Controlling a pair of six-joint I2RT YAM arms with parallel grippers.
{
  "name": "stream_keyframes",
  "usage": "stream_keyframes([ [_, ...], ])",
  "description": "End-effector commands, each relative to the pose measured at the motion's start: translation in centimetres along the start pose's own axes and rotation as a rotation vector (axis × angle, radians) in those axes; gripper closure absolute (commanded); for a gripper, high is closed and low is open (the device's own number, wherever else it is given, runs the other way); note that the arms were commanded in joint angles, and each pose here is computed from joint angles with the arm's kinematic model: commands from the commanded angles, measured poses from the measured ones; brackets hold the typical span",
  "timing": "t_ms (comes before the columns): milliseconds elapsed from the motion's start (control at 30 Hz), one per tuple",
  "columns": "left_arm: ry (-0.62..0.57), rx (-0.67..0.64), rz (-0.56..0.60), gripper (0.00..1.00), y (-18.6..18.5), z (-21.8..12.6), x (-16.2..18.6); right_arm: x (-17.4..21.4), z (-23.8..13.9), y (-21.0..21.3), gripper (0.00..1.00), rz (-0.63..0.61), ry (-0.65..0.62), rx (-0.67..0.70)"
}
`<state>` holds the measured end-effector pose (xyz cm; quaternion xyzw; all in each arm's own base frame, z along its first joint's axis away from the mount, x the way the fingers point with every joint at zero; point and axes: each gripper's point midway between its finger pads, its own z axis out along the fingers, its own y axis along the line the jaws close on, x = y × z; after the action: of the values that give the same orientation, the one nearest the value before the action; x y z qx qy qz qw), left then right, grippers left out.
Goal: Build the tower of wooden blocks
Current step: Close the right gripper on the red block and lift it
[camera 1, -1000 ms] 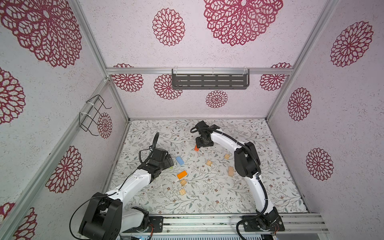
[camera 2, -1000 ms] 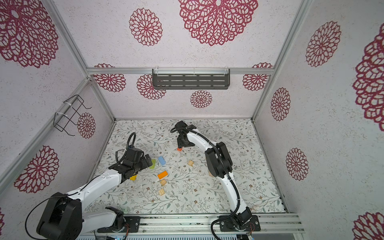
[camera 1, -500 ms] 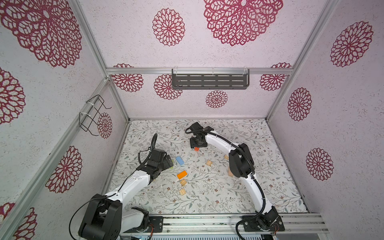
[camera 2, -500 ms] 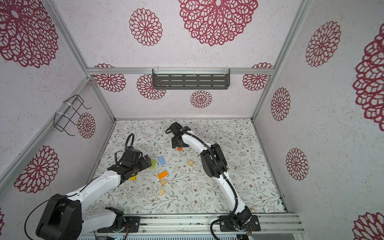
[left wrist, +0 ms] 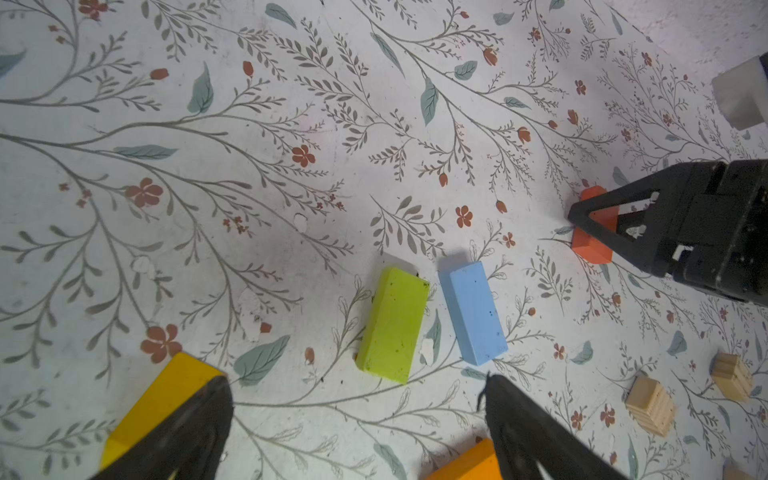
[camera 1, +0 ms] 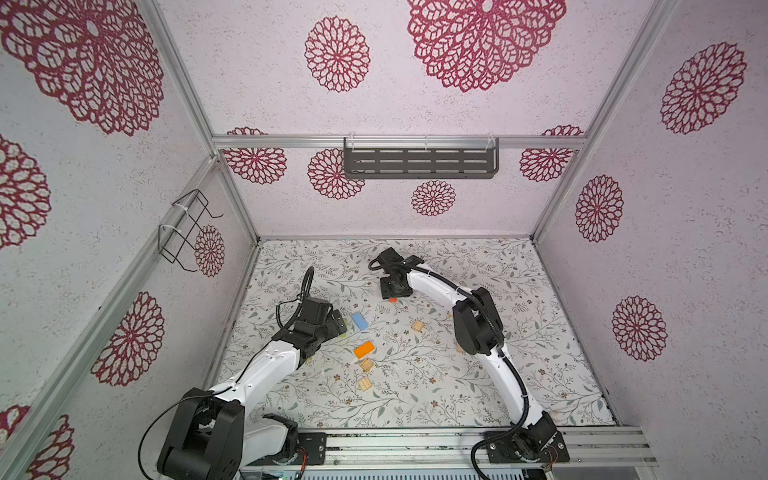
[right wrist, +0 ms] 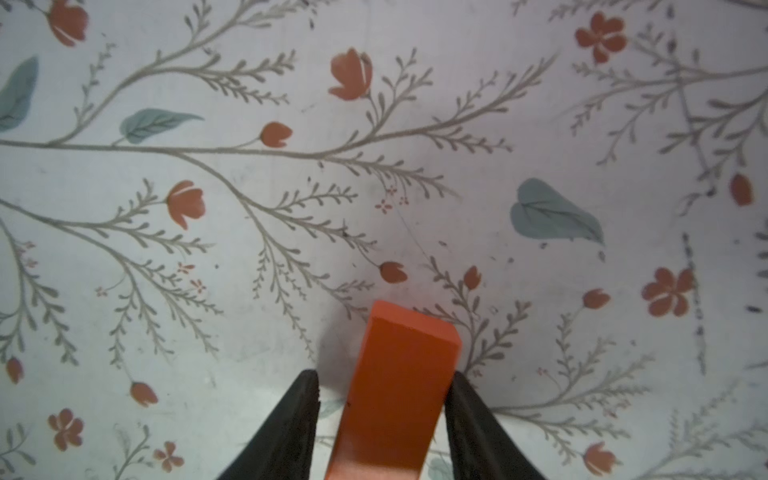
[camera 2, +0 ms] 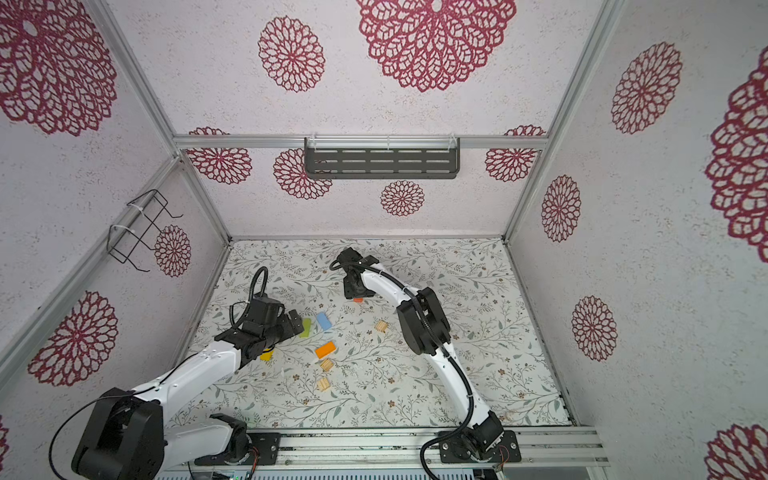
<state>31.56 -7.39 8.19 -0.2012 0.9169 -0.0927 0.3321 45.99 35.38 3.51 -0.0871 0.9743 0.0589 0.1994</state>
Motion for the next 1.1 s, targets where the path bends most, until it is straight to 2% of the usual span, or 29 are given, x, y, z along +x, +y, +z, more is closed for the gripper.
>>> stream_keyframes([
  [0,-0.030,0.012,-0.029,0.03,0.0,-0.3,-0.6,0.0,-1.2,-0.2,0.57,-0.015,-0.007,0.051],
  [233,-0.034,0.005,-0.024,0.03,0.2,-0.4,-0.7,0.2,-2.7,-0.3,0.65,-0.042,-0.016,0.084],
  [500,-0.058,-0.006,-0.015,0.03,0.5,-1.1,-1.1,0.7,-5.8,-0.2,0.73,-0.080,-0.025,0.061],
  [800,-0.049,-0.015,-0.022,0.03,0.5,-0.6,-1.1,3.8,-10.9,-1.5,0.74,-0.358,-0.005,-0.008],
  [1067,-0.049,-0.011,-0.030,0.03,0.3,-0.4,-1.2,8.4,-12.9,-3.2,0.76,-0.519,0.045,-0.082],
])
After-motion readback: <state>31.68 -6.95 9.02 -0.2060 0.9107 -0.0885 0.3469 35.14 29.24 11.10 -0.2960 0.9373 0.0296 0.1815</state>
